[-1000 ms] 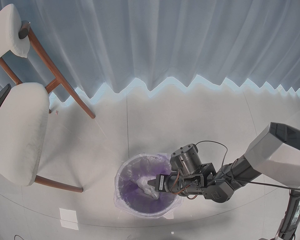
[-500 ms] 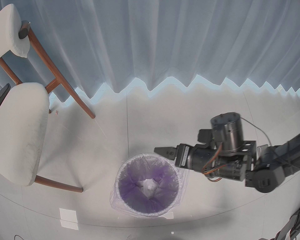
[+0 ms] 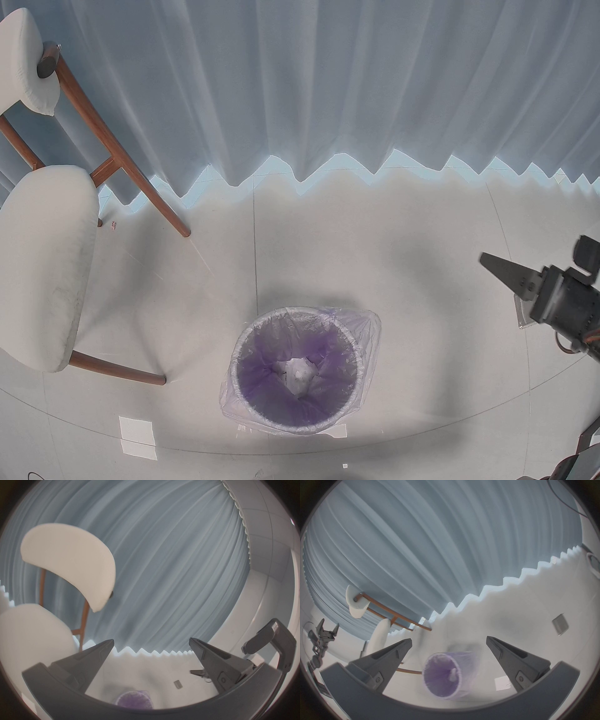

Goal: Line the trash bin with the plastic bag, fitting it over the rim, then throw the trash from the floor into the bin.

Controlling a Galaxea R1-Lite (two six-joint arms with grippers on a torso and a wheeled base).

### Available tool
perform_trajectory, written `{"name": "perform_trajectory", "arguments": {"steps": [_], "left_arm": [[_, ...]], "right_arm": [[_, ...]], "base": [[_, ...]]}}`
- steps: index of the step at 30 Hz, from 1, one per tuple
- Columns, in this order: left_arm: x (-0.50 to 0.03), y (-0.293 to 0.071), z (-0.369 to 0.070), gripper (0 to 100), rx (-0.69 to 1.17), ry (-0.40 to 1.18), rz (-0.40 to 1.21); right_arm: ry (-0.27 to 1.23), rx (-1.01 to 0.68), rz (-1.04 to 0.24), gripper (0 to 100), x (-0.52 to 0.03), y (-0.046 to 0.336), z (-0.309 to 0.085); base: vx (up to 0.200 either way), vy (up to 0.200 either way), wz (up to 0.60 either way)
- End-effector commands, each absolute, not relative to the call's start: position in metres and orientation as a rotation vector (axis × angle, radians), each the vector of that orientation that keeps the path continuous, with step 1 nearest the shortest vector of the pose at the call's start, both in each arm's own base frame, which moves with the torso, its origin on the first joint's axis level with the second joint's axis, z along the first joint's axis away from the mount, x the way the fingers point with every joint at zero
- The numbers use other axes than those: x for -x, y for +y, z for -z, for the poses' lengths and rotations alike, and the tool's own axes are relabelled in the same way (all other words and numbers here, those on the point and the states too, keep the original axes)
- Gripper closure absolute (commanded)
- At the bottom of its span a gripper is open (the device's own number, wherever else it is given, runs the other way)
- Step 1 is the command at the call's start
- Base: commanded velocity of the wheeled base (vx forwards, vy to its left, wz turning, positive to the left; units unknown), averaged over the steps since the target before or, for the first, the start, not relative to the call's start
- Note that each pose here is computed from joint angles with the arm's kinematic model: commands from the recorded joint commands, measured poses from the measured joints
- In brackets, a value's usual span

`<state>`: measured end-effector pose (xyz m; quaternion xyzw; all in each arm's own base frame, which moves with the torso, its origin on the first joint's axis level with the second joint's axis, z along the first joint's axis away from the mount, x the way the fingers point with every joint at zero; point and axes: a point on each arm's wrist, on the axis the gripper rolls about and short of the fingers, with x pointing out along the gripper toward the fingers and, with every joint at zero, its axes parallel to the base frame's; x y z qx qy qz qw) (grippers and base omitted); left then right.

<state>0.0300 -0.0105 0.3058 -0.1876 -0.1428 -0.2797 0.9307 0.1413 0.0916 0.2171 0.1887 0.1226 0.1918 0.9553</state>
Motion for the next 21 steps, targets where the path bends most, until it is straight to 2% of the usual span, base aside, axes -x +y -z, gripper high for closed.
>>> {"name": "perform_trajectory", "arguments": {"steps": [1, 5, 9, 13, 16, 18, 21], "left_arm": [[0.043, -0.018, -0.262, 0, 0.288, -0.397, 0.421], [0.052, -0.022, -0.220, 0, 0.271, -0.308, 0.456], [0.052, -0.028, -0.181, 0, 0.222, -0.251, 0.413], [0.045, -0.034, -0.143, 0, 0.142, -0.219, 0.372], [0.028, -0.033, -0.115, 0, 0.008, -0.167, 0.261], [0.016, -0.029, -0.085, 0, 0.017, -0.073, 0.167], [0.016, -0.030, -0.081, 0, -0.009, -0.019, 0.140]], "right_arm": [[0.076, -0.315, -0.204, 0, -0.069, 0.024, -0.184], [0.038, -0.221, -0.126, 0, -0.041, 0.009, -0.153], [0.025, -0.160, -0.050, 0, -0.020, 0.001, -0.119], [-0.009, -0.161, 0.013, 0, -0.004, -0.003, -0.110], [-0.013, -0.150, 0.054, 0, 0.004, -0.004, -0.101], [0.011, -0.136, 0.078, 0, 0.012, -0.004, -0.089], [-0.003, -0.136, 0.067, 0, 0.021, -0.002, -0.081]], "base": [[0.000, 0.000, 0.00], [0.000, 0.000, 0.00], [0.000, 0.000, 0.00], [0.000, 0.000, 0.00], [0.000, 0.000, 0.00], [0.000, 0.000, 0.00], [0.000, 0.000, 0.00]]}}
